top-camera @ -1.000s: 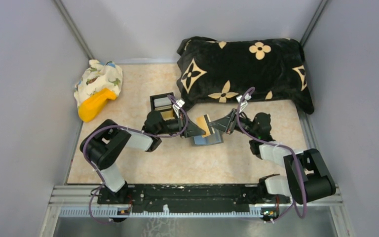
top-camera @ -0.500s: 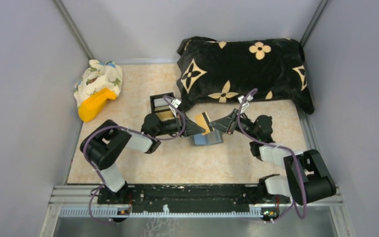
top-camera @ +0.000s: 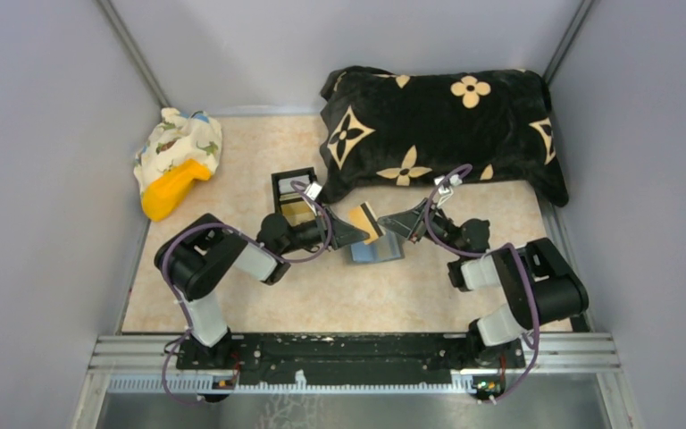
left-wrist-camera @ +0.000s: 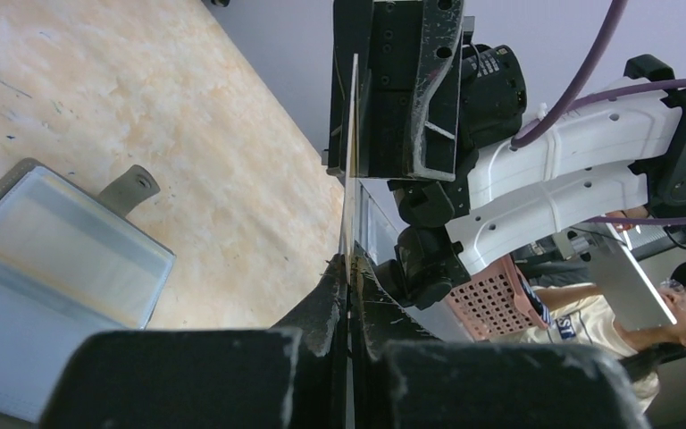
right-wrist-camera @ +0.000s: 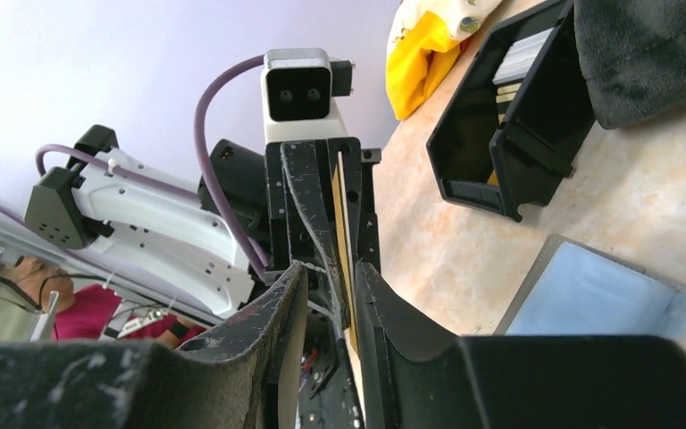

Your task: Take the credit cards out of the card holder

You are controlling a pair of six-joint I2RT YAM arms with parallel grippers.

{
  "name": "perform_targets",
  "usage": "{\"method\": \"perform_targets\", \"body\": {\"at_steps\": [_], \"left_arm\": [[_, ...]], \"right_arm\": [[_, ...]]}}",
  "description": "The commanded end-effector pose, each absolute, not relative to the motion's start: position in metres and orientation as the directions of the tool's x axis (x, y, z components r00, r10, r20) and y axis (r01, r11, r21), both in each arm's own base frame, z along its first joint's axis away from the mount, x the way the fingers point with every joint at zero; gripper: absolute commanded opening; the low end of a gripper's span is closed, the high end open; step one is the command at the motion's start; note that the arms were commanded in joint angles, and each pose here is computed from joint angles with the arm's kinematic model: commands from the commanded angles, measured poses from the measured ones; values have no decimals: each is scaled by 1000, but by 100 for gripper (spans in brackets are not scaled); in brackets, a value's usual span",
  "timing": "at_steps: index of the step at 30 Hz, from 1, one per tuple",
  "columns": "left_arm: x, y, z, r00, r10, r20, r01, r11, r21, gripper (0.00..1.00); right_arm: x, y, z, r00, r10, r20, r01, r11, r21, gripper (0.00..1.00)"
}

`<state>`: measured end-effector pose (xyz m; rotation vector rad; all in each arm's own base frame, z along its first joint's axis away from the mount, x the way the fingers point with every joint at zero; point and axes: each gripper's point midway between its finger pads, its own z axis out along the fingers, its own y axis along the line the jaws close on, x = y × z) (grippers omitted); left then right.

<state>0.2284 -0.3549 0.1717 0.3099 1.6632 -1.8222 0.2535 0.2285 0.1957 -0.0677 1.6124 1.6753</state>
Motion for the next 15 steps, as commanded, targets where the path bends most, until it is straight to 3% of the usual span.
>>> {"method": "perform_targets", "body": {"at_steps": [1, 6, 15], "left_arm": [[223, -348, 215, -664, -409, -627, 712, -87, -697, 0], [223, -348, 216, -663, -405, -630, 714, -90, -694, 0], [220, -352, 211, -682, -378, -626, 703, -104, -704, 0]], "right_arm": [[247, 232, 241, -559, 533, -635, -723, 61, 688, 27], [249, 233, 235, -568, 528, -631, -712, 69, 699, 19], [250, 241, 229, -594, 502, -629, -703, 55, 709, 23]]}}
